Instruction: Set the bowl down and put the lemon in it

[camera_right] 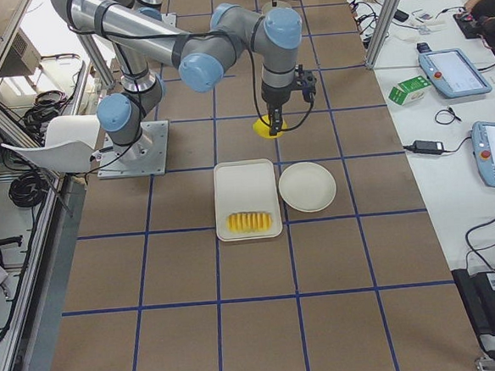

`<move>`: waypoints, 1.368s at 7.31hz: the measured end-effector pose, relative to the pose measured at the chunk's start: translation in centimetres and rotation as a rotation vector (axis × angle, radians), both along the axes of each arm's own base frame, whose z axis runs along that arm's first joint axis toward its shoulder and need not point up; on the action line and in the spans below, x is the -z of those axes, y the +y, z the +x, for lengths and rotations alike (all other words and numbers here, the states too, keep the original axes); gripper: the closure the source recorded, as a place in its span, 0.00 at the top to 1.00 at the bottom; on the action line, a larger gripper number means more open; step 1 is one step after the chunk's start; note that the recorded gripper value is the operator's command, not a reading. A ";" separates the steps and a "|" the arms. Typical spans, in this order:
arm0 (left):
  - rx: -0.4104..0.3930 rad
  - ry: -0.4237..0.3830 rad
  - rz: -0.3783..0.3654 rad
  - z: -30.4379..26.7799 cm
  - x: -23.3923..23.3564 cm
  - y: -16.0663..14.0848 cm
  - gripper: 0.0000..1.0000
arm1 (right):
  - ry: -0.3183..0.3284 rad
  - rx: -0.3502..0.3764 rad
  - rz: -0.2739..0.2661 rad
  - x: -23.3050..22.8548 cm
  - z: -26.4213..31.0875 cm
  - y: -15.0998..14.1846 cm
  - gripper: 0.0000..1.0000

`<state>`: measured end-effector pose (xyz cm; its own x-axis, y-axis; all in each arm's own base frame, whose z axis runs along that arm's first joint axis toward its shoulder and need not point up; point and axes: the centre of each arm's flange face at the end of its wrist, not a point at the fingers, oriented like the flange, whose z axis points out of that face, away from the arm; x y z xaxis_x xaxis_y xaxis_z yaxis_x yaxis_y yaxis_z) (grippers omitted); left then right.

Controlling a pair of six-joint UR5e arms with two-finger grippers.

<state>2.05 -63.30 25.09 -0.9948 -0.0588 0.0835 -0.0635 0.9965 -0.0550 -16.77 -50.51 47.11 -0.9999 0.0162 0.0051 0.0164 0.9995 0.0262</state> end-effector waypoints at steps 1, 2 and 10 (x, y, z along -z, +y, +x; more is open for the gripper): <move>0.003 0.034 -0.033 -3.4 -2.0 -0.4 0.00 | -0.002 0.004 -0.002 -0.5 1.0 0.6 0.35; -0.002 0.058 -0.047 -7.4 -3.3 -0.2 0.00 | -0.002 -0.004 -0.008 -1.0 2.8 0.6 0.34; 0.038 0.079 0.085 -30.0 1.9 7.2 1.00 | -0.008 0.091 -0.026 -1.3 30.5 0.7 0.33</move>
<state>-27.99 -56.11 23.20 -0.9870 -0.0318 0.1576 -0.0269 0.9991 0.0337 13.76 -49.79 48.39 -0.9943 0.1070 -0.0041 0.1070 0.9943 0.0008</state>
